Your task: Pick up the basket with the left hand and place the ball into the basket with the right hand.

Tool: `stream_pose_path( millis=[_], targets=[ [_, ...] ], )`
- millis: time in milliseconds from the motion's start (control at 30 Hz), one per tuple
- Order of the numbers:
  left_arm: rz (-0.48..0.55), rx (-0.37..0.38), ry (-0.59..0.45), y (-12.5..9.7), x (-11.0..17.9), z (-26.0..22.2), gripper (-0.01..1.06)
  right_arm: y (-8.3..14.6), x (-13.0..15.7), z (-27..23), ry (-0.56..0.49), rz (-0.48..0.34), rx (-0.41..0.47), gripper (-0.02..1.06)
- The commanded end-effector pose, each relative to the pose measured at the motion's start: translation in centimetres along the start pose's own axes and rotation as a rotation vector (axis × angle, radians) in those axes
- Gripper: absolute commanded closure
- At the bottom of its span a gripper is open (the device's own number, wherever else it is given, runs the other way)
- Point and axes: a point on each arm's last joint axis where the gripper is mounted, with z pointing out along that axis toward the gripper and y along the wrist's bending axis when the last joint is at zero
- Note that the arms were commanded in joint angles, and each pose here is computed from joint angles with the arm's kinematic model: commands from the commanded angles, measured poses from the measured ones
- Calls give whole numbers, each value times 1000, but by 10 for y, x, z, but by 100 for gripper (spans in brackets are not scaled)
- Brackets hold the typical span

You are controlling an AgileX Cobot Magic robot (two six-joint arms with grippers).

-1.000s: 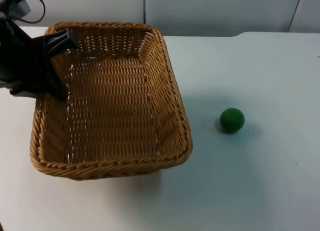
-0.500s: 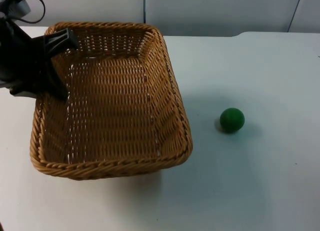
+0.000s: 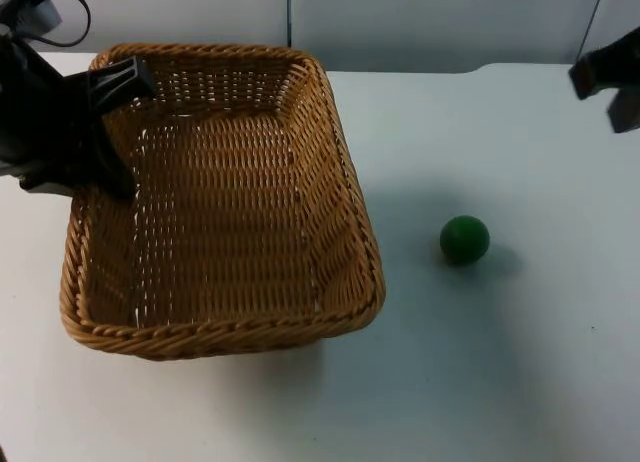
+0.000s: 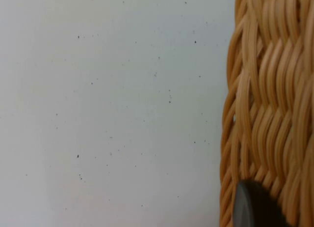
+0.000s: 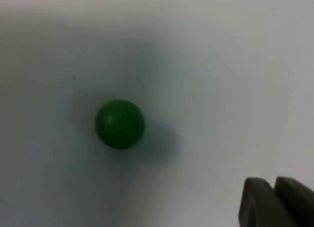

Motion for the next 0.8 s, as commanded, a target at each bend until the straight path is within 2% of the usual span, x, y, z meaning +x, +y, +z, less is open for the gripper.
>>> stream_pose_path(
  millis=[0,33,67,100,167,233,367,767],
  targets=[
    [-17,17,-20,-3,-1,-5,105,8,-5,13,32,23,-29,83],
    [-17,17,-20,-3,-1,-5,105,14,-8,25,47,38,-50,68],
    [-17,17,-20,-3,-1,-5,105,17,-8,34,59,53,-64,61],
    [-17,17,-20,-3,-1,-5,105,17,-8,34,59,53,-64,61],
    [-17,17,-20,-3,-1,-5,105,24,-7,51,60,62,-83,47],
    [-17,17,-20,-3,-1,-5,105,30,-5,65,65,58,-93,38],
    [-17,17,-22,-3,-1,-5,105,36,-3,83,64,68,-108,31],
    [-17,17,-22,-3,-1,-5,105,47,3,115,42,56,-123,31]
  ],
)
